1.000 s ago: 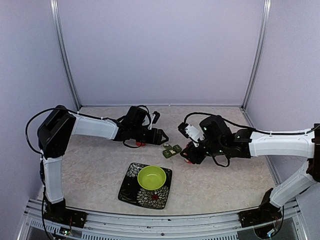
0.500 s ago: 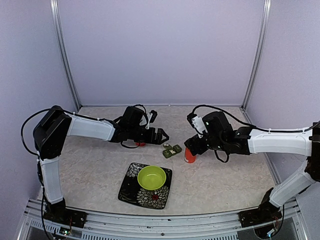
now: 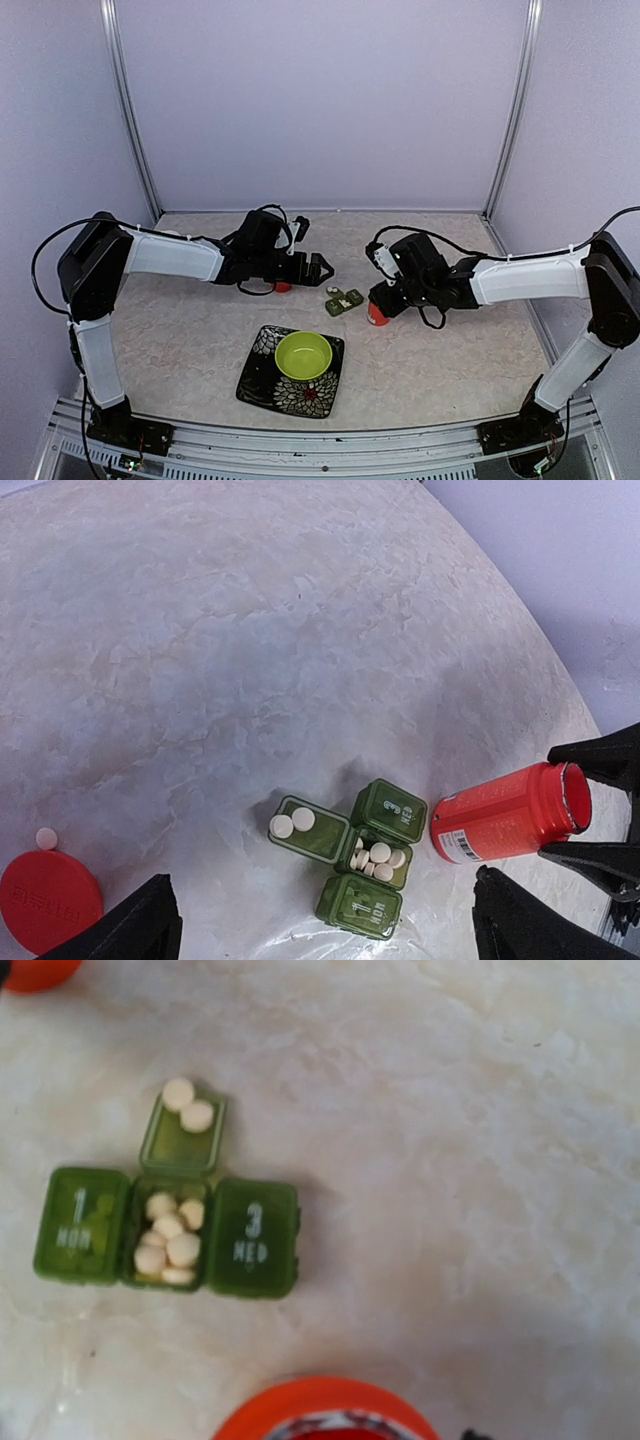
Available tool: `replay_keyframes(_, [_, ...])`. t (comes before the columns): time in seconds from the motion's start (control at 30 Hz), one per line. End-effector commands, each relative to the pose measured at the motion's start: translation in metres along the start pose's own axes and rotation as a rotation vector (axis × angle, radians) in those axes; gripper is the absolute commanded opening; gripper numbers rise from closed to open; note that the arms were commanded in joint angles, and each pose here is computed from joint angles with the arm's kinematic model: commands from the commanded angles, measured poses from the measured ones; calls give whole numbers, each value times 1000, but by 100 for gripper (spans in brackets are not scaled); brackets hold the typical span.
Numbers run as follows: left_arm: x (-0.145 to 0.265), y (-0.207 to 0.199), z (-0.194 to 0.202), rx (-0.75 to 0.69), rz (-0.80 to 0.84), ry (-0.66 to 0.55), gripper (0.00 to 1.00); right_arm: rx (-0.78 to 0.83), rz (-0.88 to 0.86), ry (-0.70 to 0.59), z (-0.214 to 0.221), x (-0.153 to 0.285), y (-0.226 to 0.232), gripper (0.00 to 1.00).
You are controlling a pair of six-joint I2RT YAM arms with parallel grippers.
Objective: Sort the pills into containers
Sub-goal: Place the pill bottle at the center of the board.
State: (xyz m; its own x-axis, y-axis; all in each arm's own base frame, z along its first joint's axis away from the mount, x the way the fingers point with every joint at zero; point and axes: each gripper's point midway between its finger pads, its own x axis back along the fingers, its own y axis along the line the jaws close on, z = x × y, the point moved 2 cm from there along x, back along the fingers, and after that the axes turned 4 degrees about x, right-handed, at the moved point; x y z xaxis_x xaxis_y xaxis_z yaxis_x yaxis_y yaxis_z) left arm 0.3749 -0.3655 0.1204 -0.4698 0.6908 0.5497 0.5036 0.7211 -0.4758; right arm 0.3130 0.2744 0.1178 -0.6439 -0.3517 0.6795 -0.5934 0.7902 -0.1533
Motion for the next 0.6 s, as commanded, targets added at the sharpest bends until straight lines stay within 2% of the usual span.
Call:
replay_keyframes(0.0, [8,-3,-7,-24,-5,-32,99,-31,3,-27,-12,-3,-6,49])
replay_keyframes(0.07, [8,-1,-7,-22,-9,-31,99,-37,14,-21,-10,-3,-11,42])
replay_keyframes(0.13, [8,-1,-7,-22,-9,-32,99,-48,34,-20,-10,-3,-19,41])
replay_keyframes(0.43, [0,1,0,-9,4,-9,99,-64,167,-20,-10,-9,-72,40])
replay_keyframes(0.57, [-6,-3,5,10,44,5,99,-74,173,-22,-9,-16,-82,44])
